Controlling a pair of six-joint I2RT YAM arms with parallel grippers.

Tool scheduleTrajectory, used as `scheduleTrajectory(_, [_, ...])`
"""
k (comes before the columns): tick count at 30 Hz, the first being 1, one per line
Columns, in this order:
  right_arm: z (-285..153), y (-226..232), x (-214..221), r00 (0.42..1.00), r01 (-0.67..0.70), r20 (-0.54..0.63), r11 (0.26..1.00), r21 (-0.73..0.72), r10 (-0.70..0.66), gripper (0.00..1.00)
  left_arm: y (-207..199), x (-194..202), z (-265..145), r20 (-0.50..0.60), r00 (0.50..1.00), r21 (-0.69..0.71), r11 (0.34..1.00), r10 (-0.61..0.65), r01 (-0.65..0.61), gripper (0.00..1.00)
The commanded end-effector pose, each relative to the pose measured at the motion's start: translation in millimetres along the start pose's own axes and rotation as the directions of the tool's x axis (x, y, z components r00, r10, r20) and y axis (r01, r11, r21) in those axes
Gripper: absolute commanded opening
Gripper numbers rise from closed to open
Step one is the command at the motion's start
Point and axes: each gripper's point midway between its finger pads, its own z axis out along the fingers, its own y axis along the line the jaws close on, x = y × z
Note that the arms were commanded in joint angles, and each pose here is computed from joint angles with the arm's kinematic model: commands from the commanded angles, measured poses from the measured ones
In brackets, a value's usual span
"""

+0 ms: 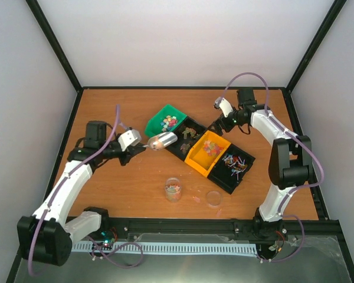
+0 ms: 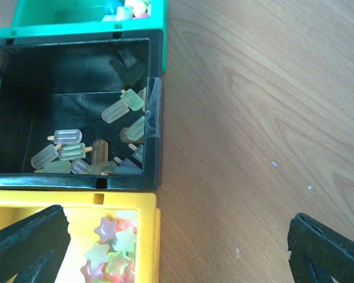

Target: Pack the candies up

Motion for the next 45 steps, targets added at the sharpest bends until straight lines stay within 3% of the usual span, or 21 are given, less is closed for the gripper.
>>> scheduleTrajectory(1, [-22, 4, -22, 0.998, 0.016, 0.060, 1.000, 0.005, -0.017, 1.00, -41, 3, -38, -0.038, 0.998, 0.124, 0.991, 0.052, -0.047, 0.01])
scheduleTrajectory(10, [-24, 17, -27, 0.998, -0.005, 0.059, 0.997, -0.082, 0.010, 1.00, -82, 13, -77, -0.121, 0.977, 0.151, 0.976, 0.177, -0.158, 0.03])
scheduleTrajectory(18, [-25, 24, -28, 0.996, -0.014, 0.087, 0.993, -0.113, 0.024, 1.00, -115, 32, -102, -0.211, 0.927, 0.256, 0.933, 0.310, -0.254, 0.06])
scheduleTrajectory(26, [-22, 29, -23, 0.995, -0.036, 0.091, 0.991, -0.129, 0.048, 1.00, -115, 25, -108, -0.259, 0.920, 0.298, 0.930, 0.294, -0.213, 0.05])
scheduleTrajectory(45, [-20, 35, -11, 0.994, -0.044, 0.097, 0.991, -0.128, 0.057, 1.00, -102, 14, -77, -0.403, 0.860, 0.344, 0.923, 0.313, -0.175, 0.02])
